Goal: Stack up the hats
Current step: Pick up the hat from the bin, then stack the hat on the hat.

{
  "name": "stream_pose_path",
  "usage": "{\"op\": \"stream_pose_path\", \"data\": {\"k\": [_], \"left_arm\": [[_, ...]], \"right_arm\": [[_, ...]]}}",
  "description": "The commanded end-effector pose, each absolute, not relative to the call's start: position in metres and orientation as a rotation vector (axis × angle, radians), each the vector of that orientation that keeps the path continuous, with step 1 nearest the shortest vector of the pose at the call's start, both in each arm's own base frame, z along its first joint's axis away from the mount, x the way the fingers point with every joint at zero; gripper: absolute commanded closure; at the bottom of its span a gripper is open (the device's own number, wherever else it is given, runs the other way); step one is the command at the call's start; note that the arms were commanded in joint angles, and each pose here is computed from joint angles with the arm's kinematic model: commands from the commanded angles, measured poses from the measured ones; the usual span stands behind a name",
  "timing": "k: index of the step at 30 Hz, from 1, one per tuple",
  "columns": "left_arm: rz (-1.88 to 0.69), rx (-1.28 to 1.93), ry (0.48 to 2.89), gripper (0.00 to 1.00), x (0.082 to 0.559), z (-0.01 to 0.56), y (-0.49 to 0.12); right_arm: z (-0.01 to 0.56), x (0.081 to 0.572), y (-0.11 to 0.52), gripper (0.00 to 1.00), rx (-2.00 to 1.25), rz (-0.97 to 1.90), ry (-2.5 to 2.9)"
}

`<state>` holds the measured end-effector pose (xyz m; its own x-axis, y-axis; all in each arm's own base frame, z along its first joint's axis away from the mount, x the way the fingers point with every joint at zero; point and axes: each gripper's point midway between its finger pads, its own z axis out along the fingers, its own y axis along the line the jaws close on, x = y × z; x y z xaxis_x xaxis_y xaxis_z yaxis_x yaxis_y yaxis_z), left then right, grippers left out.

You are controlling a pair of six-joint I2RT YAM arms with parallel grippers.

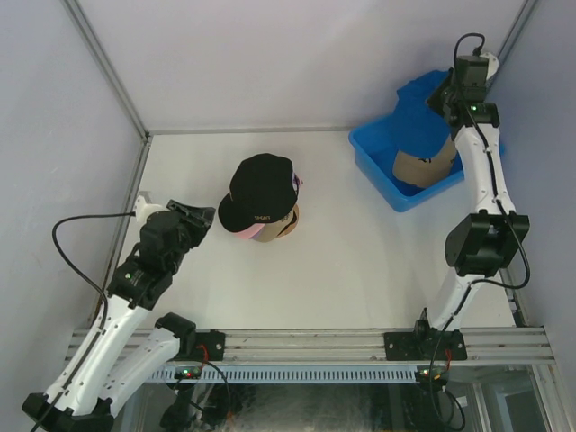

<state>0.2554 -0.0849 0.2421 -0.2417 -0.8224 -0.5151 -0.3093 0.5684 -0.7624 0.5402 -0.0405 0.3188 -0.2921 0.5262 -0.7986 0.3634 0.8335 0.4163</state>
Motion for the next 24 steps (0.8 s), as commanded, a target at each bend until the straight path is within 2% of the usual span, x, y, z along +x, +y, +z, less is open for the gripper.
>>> {"op": "stream_pose_path", "data": {"k": [1, 16, 24], "left_arm": [[-0.822, -0.78, 1.701, 0.56, 0.258, 0.297, -0.105], [-1.298, -0.447, 1.565, 0.53, 0.233, 0.356, -0.185], [-1.392, -0.35, 1.519, 0.5, 0.213, 0.376, -0.208]], "right_arm": [[0.399, 0.509, 0.018, 1.0, 0.546, 0.325, 1.767], [0.462, 0.382, 0.209, 1.0, 0.43, 0.825, 1.712], [0.48, 0.334, 0.283, 1.0, 0.362, 0.976, 1.731]]}}
